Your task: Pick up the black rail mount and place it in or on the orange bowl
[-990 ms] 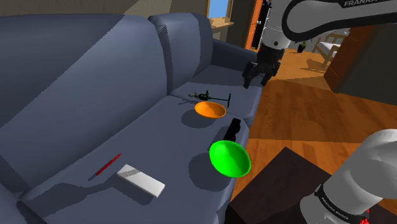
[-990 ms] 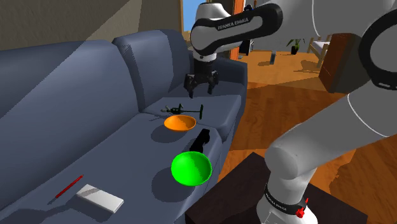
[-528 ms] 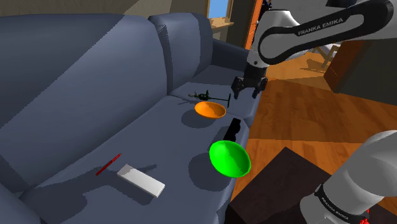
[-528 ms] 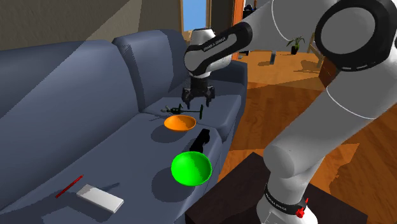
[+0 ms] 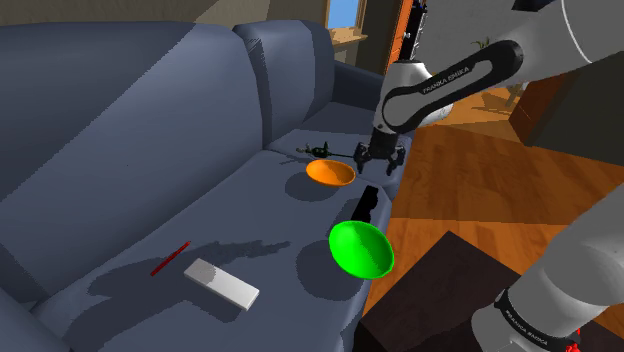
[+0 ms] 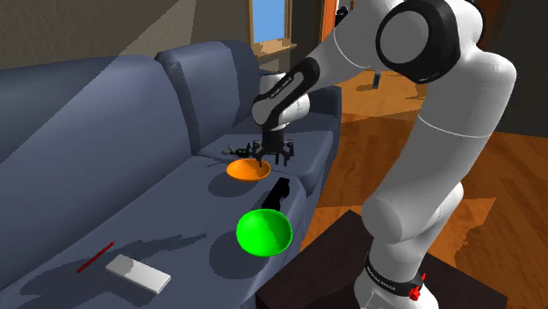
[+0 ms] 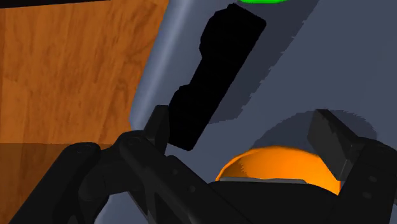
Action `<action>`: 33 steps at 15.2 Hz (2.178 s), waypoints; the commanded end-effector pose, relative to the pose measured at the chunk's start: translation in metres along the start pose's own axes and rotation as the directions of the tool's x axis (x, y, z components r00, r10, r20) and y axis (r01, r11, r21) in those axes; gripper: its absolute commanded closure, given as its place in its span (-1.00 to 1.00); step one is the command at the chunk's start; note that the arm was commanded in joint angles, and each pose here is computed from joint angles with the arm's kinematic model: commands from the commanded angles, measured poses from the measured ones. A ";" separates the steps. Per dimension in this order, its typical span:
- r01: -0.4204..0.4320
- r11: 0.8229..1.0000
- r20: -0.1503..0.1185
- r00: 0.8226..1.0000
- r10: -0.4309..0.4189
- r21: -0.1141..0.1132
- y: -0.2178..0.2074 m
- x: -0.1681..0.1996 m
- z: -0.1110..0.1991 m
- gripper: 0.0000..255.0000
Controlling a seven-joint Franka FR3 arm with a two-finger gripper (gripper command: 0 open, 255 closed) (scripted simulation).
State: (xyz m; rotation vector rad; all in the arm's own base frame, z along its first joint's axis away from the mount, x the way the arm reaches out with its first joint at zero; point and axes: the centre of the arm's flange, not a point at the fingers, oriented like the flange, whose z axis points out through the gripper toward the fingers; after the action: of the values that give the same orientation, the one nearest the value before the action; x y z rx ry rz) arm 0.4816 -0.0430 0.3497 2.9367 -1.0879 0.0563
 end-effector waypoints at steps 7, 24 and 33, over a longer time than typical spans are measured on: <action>-0.239 0.970 0.046 0.970 0.240 -0.034 0.008 0.046 0.099 -1.00; -0.349 0.935 0.065 0.934 0.352 -0.054 0.018 0.061 0.188 -1.00; -0.349 0.935 0.065 0.934 0.352 -0.054 0.018 0.061 0.188 1.00</action>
State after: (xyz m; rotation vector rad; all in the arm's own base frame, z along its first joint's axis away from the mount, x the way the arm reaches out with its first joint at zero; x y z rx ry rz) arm 0.5217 -0.1000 0.1640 2.6886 -1.5914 -0.0734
